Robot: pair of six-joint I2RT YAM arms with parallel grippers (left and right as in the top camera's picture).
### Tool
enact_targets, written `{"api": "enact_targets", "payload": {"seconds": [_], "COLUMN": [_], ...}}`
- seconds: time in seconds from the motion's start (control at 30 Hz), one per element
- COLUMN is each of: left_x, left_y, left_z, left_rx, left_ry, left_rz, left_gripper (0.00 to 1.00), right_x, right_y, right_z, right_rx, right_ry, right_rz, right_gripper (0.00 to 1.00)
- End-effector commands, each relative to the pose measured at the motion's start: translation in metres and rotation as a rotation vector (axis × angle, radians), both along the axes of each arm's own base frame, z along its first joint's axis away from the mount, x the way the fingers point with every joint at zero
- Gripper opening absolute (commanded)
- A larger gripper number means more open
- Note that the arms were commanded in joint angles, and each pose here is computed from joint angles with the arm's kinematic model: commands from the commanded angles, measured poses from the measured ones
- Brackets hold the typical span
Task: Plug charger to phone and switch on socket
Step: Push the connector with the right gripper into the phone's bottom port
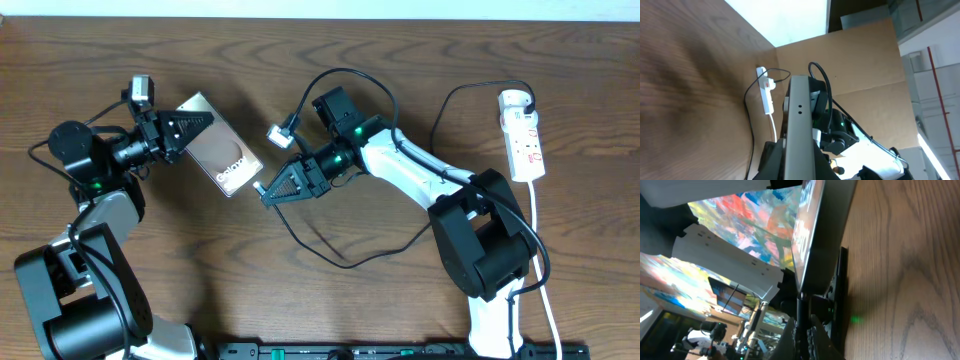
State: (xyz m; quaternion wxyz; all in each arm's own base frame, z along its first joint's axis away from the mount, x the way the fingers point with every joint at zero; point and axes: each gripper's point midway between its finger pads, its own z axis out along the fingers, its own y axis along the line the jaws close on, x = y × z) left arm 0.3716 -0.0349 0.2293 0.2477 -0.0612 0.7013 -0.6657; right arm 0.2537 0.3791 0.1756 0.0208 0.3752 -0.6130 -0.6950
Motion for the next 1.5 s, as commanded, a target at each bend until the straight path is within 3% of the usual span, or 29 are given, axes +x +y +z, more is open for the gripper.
{"api": "enact_targets", "payload": {"seconds": [0.0,1.47], "left_x": [0.0,0.005], "left_y": [-0.002,-0.011], "left_z": [0.013,0.015], "left_rx": [0.027,0.068], "left_ry": [-0.066,-0.173], "left_rz": [-0.01,-0.003], "left_gripper": [0.07,0.07], "right_x": [0.001,-0.004], "right_y": [-0.002,0.002], "right_z": [0.0,0.001], "right_rx": [-0.006,-0.002], "right_ry": [0.053,0.047], "right_rz": [0.007,0.02], "right_gripper": [0.01,0.01]}}
